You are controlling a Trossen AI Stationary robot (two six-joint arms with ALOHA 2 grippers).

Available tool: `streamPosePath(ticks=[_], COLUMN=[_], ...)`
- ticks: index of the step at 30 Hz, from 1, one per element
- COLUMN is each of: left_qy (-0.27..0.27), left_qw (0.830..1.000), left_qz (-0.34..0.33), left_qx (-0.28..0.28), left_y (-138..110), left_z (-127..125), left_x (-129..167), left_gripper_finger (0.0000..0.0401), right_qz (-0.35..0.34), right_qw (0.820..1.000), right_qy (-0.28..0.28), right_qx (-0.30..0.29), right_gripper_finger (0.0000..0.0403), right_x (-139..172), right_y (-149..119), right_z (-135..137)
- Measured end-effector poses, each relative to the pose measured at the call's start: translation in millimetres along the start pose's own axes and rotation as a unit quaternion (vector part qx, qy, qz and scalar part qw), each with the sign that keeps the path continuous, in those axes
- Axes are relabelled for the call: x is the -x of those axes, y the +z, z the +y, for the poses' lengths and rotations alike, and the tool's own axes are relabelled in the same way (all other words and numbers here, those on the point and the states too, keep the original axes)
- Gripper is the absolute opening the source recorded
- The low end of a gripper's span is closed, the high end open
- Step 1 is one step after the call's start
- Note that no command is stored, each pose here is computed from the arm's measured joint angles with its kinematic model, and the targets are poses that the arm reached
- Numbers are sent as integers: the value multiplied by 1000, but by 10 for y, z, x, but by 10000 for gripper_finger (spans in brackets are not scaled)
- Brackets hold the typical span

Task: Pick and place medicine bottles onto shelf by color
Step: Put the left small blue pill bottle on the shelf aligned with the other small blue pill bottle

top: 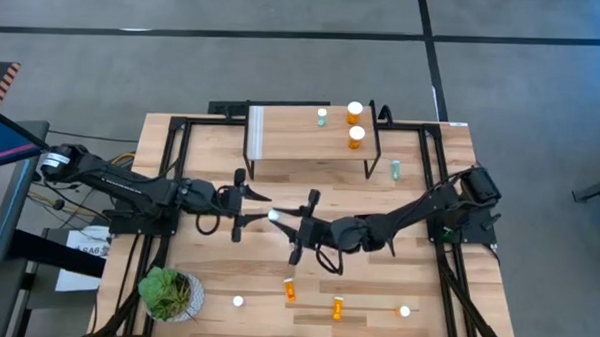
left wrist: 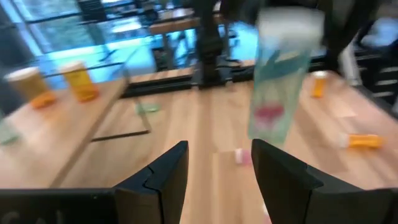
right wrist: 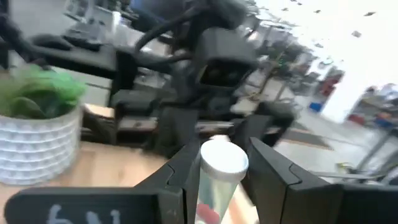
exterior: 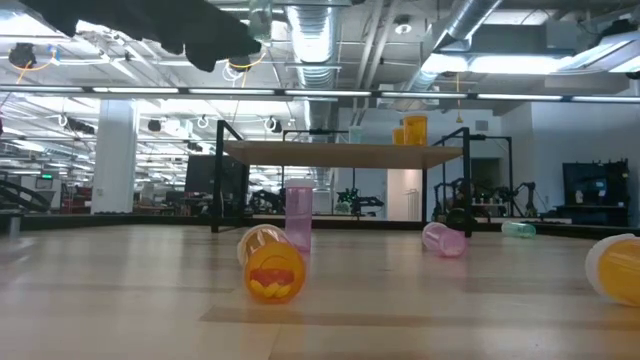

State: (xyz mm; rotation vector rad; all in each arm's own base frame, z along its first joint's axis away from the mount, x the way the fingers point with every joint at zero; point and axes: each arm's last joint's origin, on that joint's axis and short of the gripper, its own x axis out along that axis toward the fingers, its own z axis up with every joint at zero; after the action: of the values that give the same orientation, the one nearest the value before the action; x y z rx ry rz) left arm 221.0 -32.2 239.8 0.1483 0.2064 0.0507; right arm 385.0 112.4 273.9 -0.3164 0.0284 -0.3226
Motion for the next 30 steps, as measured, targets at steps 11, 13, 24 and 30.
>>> streamPosePath(ticks=[11, 13, 24, 30], left_qy=[53, 55, 51, 50], left_qw=[998, 998, 998, 998], left_qz=[-7, -11, -9, -7], left_qx=[13, 18, 24, 24], left_y=[92, 103, 100, 98], left_z=[92, 98, 97, 97], left_x=[214, 230, 240, 240], left_gripper_finger=[168, 168, 168, 168], right_qz=[51, 68, 154, 154], right_qw=[993, 991, 973, 965], right_qy=[-98, -117, -141, -173], right_qx=[29, 18, -96, -123], right_gripper_finger=[129, 129, 129, 128], right_x=[176, 188, 58, 69], right_y=[272, 287, -2, -287], right_z=[-393, -526, -1537, -1866])
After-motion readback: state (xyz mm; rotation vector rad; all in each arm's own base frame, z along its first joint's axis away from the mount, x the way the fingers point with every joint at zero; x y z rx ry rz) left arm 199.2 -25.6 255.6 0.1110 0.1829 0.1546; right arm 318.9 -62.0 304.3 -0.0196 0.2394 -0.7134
